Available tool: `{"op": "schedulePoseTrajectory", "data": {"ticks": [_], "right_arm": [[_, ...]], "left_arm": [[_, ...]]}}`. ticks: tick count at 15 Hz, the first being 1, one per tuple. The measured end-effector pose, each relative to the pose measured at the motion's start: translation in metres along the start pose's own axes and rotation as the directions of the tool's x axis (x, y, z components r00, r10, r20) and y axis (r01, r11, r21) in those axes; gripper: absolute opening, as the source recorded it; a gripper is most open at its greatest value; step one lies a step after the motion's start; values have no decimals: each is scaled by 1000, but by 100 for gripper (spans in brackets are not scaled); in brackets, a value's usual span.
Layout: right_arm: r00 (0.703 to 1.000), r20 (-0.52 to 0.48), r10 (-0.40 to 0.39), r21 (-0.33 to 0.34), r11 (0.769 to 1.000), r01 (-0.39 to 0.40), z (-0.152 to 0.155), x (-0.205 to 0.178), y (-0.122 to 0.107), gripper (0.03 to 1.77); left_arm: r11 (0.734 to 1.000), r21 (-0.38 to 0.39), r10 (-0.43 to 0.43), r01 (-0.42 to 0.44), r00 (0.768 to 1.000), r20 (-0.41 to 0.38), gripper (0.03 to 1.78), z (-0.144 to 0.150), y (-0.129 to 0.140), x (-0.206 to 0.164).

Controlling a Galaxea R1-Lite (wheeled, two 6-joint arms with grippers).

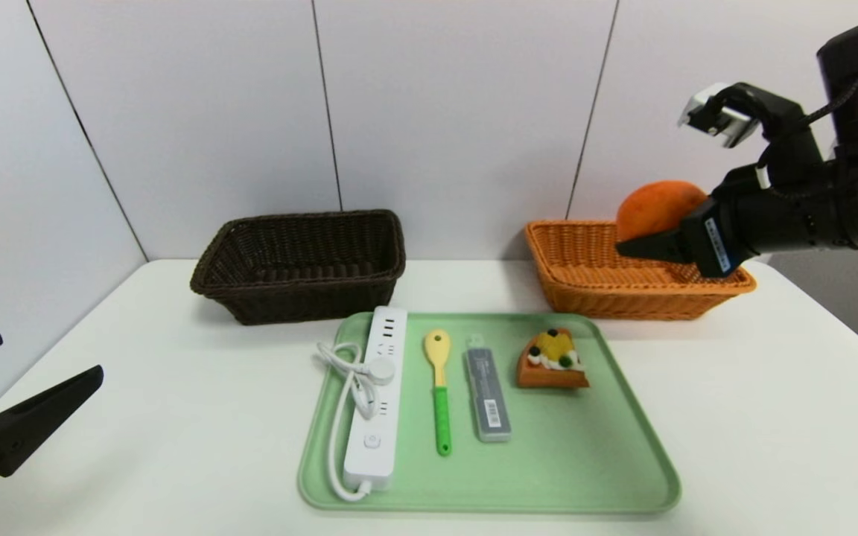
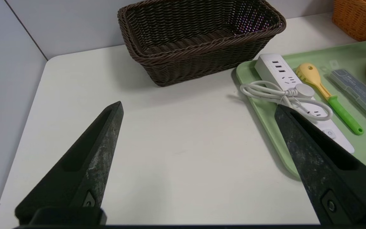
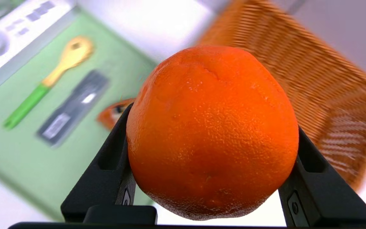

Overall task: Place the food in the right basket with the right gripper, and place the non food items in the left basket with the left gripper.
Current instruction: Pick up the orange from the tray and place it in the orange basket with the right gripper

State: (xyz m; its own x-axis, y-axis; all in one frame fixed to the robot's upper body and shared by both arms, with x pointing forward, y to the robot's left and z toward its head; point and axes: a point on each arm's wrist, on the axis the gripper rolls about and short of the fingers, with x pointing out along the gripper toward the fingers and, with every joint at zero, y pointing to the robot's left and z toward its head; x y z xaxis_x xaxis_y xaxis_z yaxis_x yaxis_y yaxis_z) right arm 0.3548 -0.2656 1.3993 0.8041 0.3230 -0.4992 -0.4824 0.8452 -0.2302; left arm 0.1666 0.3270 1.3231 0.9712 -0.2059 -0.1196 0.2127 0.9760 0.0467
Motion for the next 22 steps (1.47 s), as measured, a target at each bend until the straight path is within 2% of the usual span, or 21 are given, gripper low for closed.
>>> {"op": "schedulePoseTrajectory", "data": {"ticks": [3,6,11,17,19,22], "right_arm": [[991,-22,-135,79,987,137,1,8,-37,116],[978,-50,-201,119,971,206,2,29,-65,116],[953,-133,-271,178,940,292,-7,76,-98,116],[925,-257,-279,243,908,341,-44,119,-128,116],[917,-296,-267,253,904,345,-56,129,-131,116],[899,-345,-270,282,884,374,-70,146,-133,116]], "left_arm": [[1000,-1,0,0,1000,-6,169,-2,0,-1],[1000,-3,-1,1,1000,-21,169,-4,-1,-3],[1000,-1,-1,1,1000,-12,169,-2,-1,-4],[1000,-2,-1,1,1000,-14,169,-4,-1,-4],[1000,-3,-1,1,1000,-18,169,-5,-1,-4],[1000,-4,0,0,1000,-25,169,-7,-1,-3]]}}
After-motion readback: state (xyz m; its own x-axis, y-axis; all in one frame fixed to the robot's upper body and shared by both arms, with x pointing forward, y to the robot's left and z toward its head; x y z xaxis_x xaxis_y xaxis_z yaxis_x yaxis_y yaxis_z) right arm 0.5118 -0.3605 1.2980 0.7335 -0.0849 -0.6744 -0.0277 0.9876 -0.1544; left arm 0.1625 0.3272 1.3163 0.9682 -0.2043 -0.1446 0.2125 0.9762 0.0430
